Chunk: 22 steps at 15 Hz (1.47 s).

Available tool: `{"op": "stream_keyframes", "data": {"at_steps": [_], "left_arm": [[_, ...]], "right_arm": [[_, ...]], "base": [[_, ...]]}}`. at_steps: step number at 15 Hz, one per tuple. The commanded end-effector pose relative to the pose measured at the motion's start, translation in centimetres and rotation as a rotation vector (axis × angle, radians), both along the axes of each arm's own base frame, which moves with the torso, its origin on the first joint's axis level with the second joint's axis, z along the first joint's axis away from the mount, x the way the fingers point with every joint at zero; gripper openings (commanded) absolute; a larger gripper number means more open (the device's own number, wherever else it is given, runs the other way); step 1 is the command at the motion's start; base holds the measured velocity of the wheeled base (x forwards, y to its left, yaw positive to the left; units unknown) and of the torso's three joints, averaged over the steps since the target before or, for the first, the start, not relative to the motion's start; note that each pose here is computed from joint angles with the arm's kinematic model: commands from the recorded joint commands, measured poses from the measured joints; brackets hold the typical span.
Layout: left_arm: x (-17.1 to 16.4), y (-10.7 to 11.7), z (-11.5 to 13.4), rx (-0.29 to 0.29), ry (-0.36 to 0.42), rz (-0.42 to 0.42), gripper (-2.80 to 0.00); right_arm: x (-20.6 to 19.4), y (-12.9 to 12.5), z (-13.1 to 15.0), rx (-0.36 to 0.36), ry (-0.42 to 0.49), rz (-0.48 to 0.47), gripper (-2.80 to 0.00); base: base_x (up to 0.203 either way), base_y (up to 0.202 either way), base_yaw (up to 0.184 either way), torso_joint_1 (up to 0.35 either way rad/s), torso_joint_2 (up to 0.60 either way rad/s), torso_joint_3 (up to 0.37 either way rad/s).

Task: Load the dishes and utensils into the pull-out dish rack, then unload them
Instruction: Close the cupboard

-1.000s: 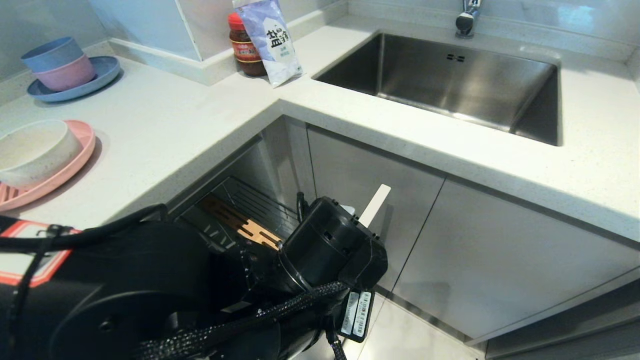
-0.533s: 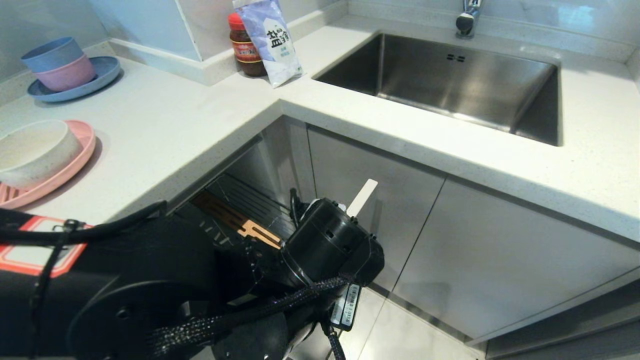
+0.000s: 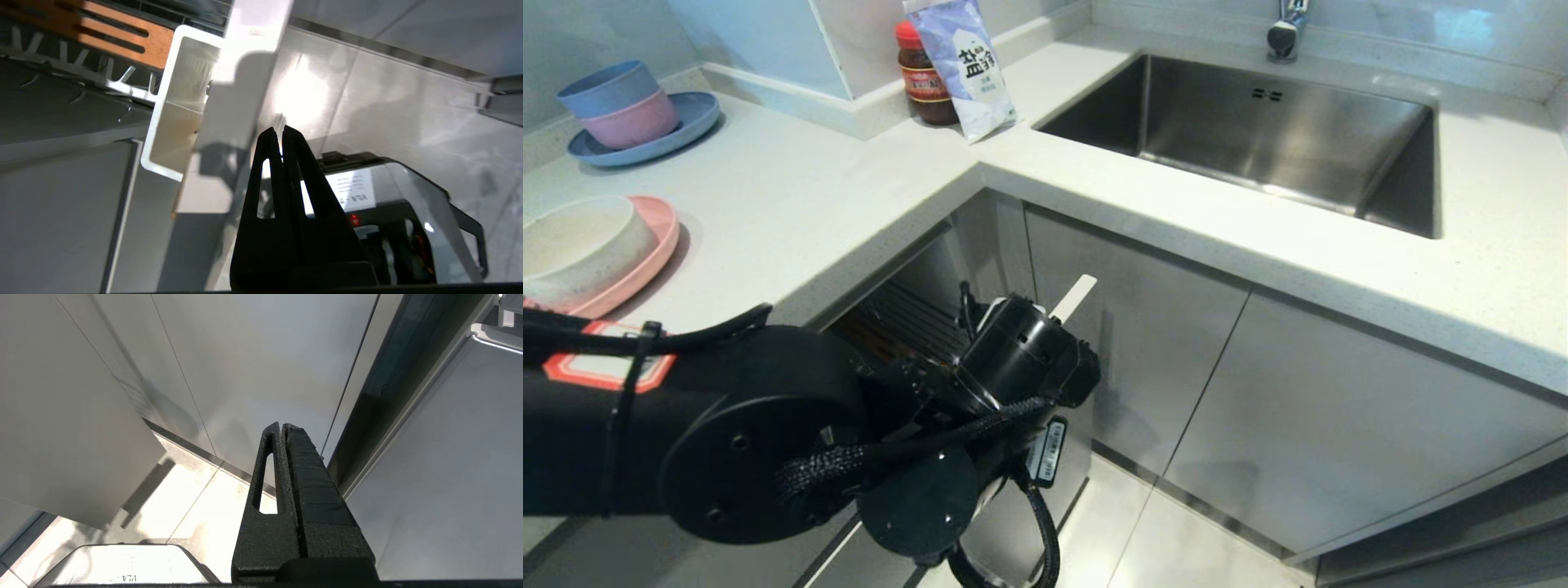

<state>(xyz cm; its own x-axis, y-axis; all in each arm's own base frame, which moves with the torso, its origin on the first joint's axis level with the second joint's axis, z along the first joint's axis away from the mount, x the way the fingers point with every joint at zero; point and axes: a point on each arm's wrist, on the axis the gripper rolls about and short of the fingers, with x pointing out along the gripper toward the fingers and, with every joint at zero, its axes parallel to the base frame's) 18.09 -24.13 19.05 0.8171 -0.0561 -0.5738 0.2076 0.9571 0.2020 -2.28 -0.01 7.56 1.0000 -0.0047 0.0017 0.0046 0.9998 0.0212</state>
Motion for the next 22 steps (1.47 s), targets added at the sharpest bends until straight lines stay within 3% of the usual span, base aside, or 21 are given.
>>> {"op": "stream_keyframes", "data": {"at_steps": [1,12,22], "left_arm": [[1.1,0.9,0.0,0.011,-0.002,0.045,-2.8],[4.3,5.1,1.2,0.102,-0.062,0.205,-2.8],[7.8,11.2,2.7,0.168,-0.076,0.388,-2.8]], "right_arm": [[0.0,0.0,0.0,0.0,-0.001,0.0,-2.8],[0.0,0.0,0.0,0.0,-0.001,0.0,-2.8],[0.0,0.0,0.0,0.0,-0.001,0.0,-2.8]], "base": [[0.0,0.0,0.0,0.0,0.0,0.0],[0.0,0.0,0.0,0.0,0.0,0.0],[0.0,0.0,0.0,0.0,0.0,0.0]]}}
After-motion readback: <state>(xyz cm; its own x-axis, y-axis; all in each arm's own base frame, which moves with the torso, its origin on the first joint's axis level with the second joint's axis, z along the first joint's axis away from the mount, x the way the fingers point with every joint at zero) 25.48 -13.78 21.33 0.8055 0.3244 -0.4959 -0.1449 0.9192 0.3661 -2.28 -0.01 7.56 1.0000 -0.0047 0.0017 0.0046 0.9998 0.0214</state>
